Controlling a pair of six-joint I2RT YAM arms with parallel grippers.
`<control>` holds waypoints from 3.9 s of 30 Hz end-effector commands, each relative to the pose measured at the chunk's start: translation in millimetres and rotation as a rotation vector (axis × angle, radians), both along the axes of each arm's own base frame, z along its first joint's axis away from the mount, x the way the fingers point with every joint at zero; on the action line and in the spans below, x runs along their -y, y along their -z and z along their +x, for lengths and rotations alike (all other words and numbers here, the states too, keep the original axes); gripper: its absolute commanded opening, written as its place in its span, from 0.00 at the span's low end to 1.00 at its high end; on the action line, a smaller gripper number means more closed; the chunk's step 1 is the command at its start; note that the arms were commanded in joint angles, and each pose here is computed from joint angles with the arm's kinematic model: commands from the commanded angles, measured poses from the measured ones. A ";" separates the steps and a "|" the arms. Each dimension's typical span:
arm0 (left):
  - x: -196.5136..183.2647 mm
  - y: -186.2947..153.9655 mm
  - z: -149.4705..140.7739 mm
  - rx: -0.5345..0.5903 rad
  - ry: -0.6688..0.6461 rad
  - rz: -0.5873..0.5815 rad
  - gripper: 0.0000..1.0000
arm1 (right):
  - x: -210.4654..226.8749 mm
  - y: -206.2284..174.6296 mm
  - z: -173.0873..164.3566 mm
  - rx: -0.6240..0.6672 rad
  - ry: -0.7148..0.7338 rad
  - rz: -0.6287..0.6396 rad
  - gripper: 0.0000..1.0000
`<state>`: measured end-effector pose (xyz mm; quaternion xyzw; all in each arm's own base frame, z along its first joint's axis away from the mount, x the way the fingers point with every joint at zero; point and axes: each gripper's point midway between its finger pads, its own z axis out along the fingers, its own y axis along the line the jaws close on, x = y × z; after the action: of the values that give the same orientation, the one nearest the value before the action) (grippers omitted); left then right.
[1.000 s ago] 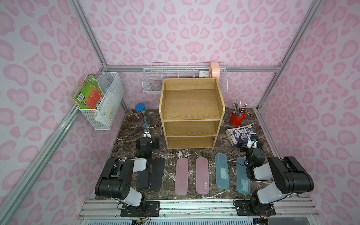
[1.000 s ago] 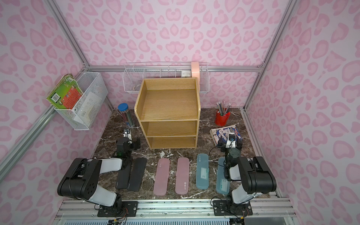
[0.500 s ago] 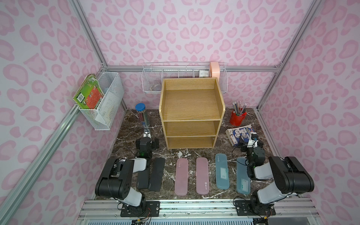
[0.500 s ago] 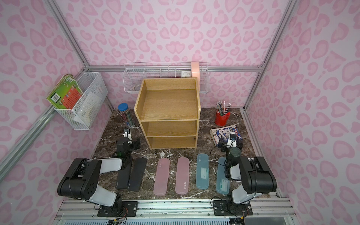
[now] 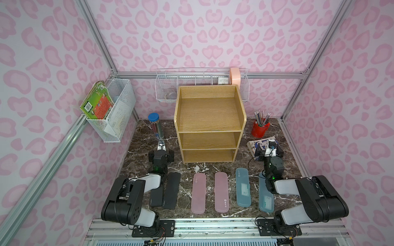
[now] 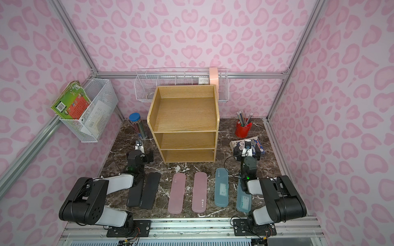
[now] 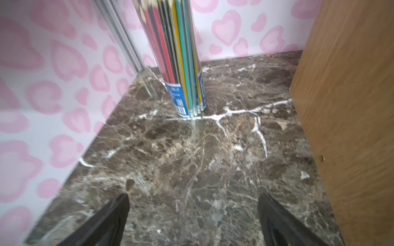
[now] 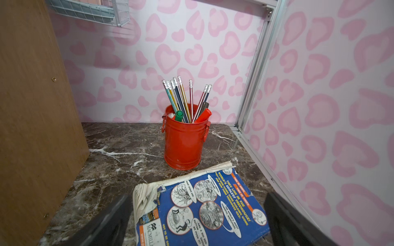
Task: Place the pencil cases on the shelf according to color
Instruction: Adjust the pencil case at the center of the board.
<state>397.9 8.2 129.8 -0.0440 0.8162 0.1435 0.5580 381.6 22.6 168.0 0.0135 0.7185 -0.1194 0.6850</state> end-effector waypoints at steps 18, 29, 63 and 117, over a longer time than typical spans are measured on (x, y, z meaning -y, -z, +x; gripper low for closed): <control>25.5 -36.4 -76.5 -0.460 -0.150 -0.396 0.98 | -44.9 36.5 -82.7 -0.668 -0.040 0.333 1.00; 42.4 -10.9 -107.3 -0.587 -0.097 -0.446 0.98 | -79.2 86.5 -145.2 -0.876 -0.043 0.436 1.00; 65.4 9.5 -133.9 -0.611 -0.021 -0.583 0.97 | -96.9 144.6 -211.0 -1.088 0.033 0.432 1.00; 91.3 6.1 -138.2 -0.606 0.076 -0.670 0.97 | -78.4 134.3 -146.6 -1.029 0.283 0.368 1.00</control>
<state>259.8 -83.9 120.9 -0.1456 0.9463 -0.1424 0.2512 223.8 88.4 29.3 0.1817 0.9591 -0.0855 0.1994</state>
